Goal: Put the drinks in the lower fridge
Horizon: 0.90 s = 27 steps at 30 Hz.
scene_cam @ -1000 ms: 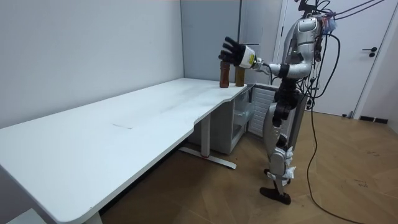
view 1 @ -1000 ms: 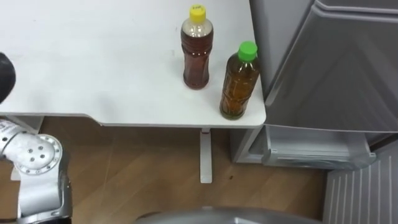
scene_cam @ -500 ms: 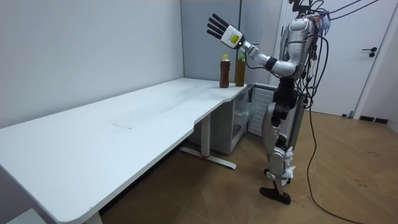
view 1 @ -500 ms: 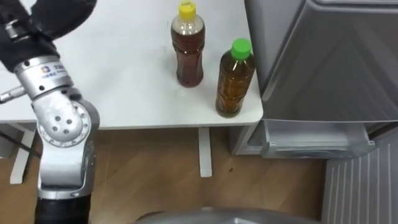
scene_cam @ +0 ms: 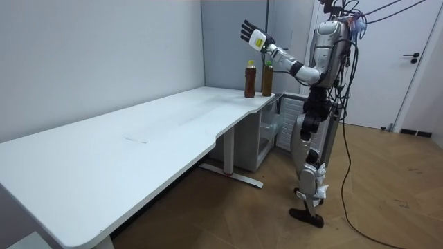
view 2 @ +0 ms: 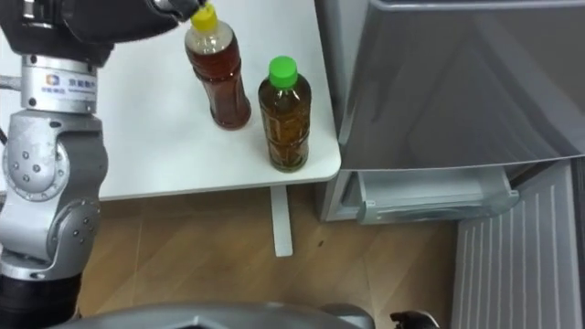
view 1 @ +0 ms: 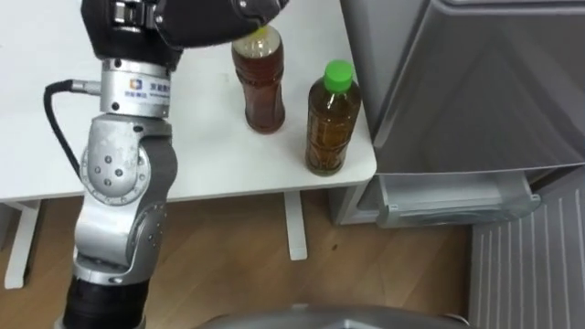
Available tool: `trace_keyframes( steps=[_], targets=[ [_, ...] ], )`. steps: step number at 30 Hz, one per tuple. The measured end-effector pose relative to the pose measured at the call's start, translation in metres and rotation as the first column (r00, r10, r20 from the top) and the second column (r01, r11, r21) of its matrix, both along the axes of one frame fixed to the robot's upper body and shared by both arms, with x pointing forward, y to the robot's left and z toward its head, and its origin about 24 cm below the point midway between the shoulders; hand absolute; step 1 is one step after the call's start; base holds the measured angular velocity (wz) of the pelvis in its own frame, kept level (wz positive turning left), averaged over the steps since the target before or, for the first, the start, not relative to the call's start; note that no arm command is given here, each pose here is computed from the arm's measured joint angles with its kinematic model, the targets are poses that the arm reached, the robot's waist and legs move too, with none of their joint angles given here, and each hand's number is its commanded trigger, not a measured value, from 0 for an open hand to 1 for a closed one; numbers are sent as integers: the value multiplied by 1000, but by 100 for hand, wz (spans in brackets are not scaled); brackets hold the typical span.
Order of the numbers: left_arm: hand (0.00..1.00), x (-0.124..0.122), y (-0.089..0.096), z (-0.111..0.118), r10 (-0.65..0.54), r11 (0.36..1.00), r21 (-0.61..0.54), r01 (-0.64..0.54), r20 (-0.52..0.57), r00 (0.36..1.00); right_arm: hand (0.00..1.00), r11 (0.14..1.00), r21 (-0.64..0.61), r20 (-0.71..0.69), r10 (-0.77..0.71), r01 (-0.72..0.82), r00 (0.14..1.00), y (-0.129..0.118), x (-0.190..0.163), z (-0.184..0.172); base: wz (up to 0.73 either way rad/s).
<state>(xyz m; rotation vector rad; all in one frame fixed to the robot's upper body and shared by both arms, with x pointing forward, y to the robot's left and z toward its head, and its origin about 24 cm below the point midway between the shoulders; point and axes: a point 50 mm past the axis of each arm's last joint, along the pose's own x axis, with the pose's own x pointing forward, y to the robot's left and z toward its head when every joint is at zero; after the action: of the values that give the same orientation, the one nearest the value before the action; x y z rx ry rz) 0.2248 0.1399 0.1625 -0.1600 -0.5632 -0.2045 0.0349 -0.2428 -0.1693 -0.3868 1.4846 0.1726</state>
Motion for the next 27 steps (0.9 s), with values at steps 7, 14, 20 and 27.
trace_keyframes(
  steps=[7,14,20,27],
  targets=[
    [0,-2,-10,-1,-147,989,17,147,5,989,0,1000,-6,-9,1,-1,1000,-1,0,0,-2],
    [0,-3,-15,-3,-226,972,63,226,-7,974,0,1000,-12,-32,-5,5,999,-2,-4,0,0],
    [0,-4,-17,-3,-265,961,85,264,-1,964,0,1000,-15,-34,-6,6,999,-2,-5,0,0],
    [0,-7,-23,0,-313,945,105,310,16,950,0,1000,-23,-32,-5,4,999,-3,-4,0,-2]
  ],
)
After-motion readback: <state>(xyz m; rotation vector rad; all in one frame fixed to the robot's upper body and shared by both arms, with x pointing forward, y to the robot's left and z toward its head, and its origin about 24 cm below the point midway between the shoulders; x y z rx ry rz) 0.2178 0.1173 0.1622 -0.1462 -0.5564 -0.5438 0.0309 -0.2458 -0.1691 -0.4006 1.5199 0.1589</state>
